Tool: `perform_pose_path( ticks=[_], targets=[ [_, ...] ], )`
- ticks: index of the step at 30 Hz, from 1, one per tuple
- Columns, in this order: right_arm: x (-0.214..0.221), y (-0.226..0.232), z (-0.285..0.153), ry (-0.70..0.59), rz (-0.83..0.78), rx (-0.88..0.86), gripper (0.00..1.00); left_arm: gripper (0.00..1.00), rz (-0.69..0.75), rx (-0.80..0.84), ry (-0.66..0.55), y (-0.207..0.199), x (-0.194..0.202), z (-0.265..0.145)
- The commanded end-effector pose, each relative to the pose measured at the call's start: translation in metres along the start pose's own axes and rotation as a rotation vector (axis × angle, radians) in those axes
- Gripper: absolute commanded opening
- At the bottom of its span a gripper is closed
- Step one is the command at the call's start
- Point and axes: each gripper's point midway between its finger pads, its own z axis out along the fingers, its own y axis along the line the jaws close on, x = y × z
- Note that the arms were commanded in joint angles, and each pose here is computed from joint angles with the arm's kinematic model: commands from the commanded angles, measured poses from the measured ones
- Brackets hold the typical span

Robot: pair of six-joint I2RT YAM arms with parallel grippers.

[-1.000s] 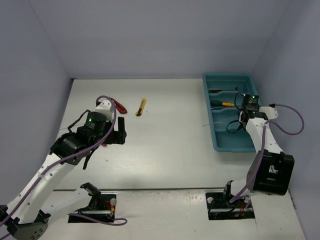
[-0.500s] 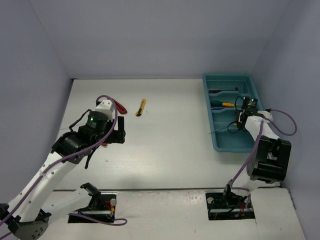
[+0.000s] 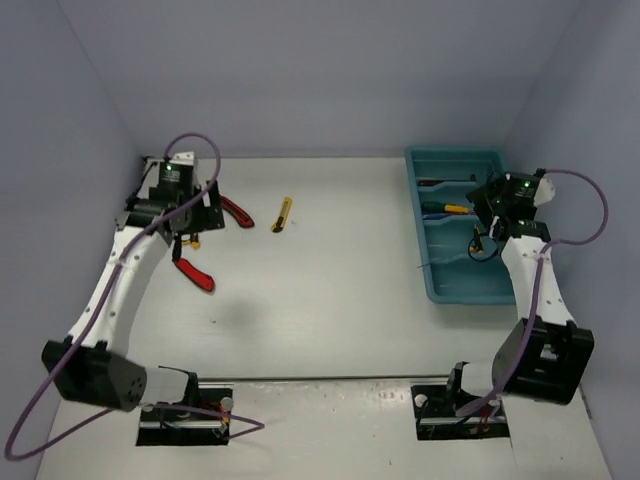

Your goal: Sort the tools into containers

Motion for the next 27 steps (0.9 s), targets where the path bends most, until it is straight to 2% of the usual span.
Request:
perform_pose_path(
  ticks=[1, 4, 7, 11, 16, 27],
  targets=[
    [0.0, 0.056, -0.053, 0.001, -0.228, -0.277, 0.51, 0.8, 0.087, -0.058, 0.057, 0.033, -0.033, 0.053],
    [0.037, 0.063, -0.069, 0.062, -0.271, -0.336, 0.51, 0.78, 0.19, -0.046, 0.103, 0.052, -0.051, 0.082],
    [0.075, 0.058, -0.077, 0.153, -0.29, -0.373, 0.51, 0.75, 0.34, 0.033, 0.238, 0.053, -0.036, 0.127],
    [0.116, 0.046, -0.09, 0.258, -0.288, -0.408, 0.51, 0.69, 0.423, 0.014, 0.37, 0.065, -0.016, 0.153],
    [0.137, 0.046, -0.102, 0.317, -0.314, -0.449, 0.51, 0.68, 0.479, -0.028, 0.448, 0.078, 0.002, 0.173],
    [0.152, 0.042, -0.105, 0.371, -0.349, -0.446, 0.51, 0.67, 0.511, 0.014, 0.558, 0.08, 0.039, 0.195]
  ],
)
